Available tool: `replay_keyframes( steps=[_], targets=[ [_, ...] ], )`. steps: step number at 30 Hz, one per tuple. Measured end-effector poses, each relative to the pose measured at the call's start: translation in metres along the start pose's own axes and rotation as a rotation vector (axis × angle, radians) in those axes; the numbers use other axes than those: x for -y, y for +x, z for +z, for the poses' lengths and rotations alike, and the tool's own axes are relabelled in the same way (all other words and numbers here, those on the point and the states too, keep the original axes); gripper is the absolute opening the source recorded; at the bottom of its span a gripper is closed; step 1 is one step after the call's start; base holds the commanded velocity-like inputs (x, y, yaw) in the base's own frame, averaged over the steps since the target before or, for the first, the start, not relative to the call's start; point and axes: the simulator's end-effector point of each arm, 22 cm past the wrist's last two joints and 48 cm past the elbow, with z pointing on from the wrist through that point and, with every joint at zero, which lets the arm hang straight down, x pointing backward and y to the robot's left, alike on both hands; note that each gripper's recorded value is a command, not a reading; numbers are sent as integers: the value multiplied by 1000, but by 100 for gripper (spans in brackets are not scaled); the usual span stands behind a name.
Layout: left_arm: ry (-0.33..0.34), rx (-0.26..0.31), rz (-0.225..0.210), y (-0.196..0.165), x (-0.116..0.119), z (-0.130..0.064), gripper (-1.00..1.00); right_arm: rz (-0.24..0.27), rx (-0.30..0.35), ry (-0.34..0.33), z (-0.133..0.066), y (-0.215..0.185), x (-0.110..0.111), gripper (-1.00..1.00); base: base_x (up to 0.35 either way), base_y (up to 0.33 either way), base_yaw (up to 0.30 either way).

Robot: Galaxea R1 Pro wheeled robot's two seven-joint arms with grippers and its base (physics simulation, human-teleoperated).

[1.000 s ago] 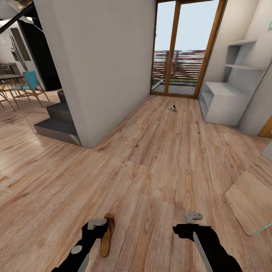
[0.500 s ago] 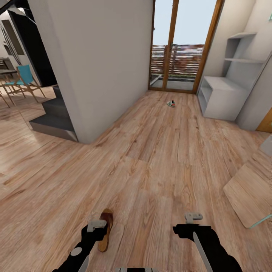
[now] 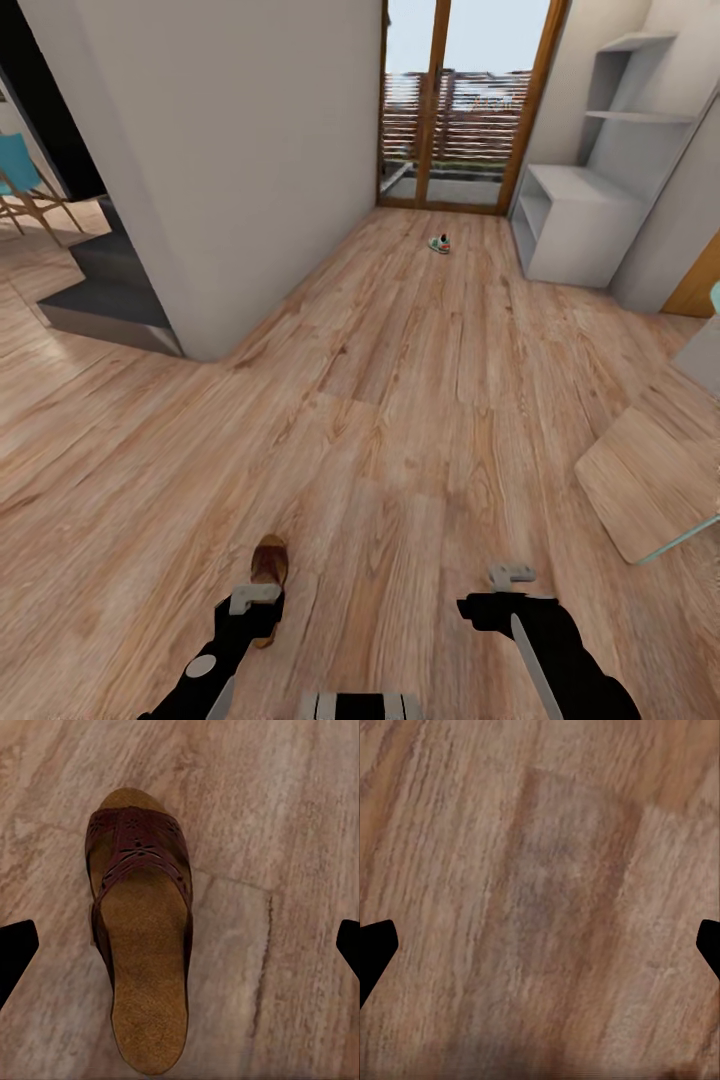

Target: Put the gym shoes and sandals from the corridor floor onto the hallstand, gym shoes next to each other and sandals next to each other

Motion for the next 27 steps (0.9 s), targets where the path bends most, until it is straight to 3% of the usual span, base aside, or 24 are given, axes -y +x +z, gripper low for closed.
replay_keyframes(
  steps=[6,8,10,15,18,27],
  targets=[
    [-2,-32,-1,17,-1,4,100,-5,3,0,11,5,-1,100,0,0,-89],
    [-3,-41,-1,22,-2,5,100,-8,73,3,12,-11,0,100,0,0,-19],
    [-4,-41,0,22,-3,5,100,-15,279,2,-16,-75,-2,100,0,0,-7],
    [-8,-42,3,22,-7,5,100,-20,436,-1,-52,-126,-5,100,0,0,-3],
    [-10,-42,4,22,-8,5,100,-18,476,-6,-62,-138,-7,100,0,0,0],
    [-11,-42,3,22,-9,5,100,-13,495,-11,-67,-143,-8,100,0,0,0]
  ],
)
